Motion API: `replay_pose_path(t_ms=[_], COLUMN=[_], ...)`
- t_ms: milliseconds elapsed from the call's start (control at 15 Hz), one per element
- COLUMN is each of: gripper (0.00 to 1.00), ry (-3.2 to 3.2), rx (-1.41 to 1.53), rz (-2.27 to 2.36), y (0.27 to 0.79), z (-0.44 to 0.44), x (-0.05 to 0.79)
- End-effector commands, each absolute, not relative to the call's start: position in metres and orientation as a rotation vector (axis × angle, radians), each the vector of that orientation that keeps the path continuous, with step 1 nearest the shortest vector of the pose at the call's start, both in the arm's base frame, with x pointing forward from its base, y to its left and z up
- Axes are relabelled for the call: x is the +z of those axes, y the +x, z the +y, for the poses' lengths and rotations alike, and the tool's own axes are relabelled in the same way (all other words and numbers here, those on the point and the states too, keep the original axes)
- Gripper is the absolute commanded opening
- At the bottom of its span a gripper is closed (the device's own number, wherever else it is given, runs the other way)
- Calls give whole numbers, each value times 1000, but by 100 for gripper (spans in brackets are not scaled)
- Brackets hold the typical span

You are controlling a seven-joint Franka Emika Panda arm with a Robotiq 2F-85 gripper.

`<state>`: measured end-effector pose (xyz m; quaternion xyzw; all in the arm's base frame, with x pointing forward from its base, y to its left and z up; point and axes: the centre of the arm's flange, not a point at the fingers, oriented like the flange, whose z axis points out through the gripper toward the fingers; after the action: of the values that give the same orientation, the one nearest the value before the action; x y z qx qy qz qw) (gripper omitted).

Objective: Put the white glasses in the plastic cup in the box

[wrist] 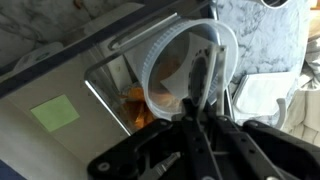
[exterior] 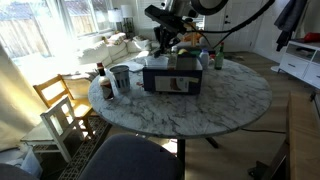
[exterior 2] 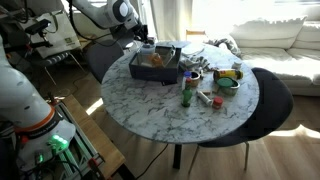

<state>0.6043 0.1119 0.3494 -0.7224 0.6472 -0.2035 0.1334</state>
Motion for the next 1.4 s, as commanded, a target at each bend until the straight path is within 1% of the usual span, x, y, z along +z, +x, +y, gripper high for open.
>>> replay_pose_path(t_ms=[0, 133, 200, 267, 333, 533, 667, 733, 867, 1000, 1133, 1333], gripper=[3, 3, 29, 36, 41, 65, 78, 87, 100, 100, 100, 100], ry=[-2113, -2131, -2135, -2137, -2141, -2134, -2128, -2126, -2132, -2149, -2219, -2409], rx=[-548, -520, -517, -512, -512, -516, -523, -527, -530, -503, -379, -272], rz=[1850, 1839, 1831, 1824, 1819, 1802, 1792, 1784, 1783, 1782, 1720, 1561], y=[637, 643, 645, 646, 646, 639, 632, 628, 620, 608, 587, 542], z=[119, 126, 129, 132, 135, 141, 145, 148, 155, 162, 172, 190], x=[337, 332, 330, 329, 329, 337, 343, 346, 353, 360, 370, 391])
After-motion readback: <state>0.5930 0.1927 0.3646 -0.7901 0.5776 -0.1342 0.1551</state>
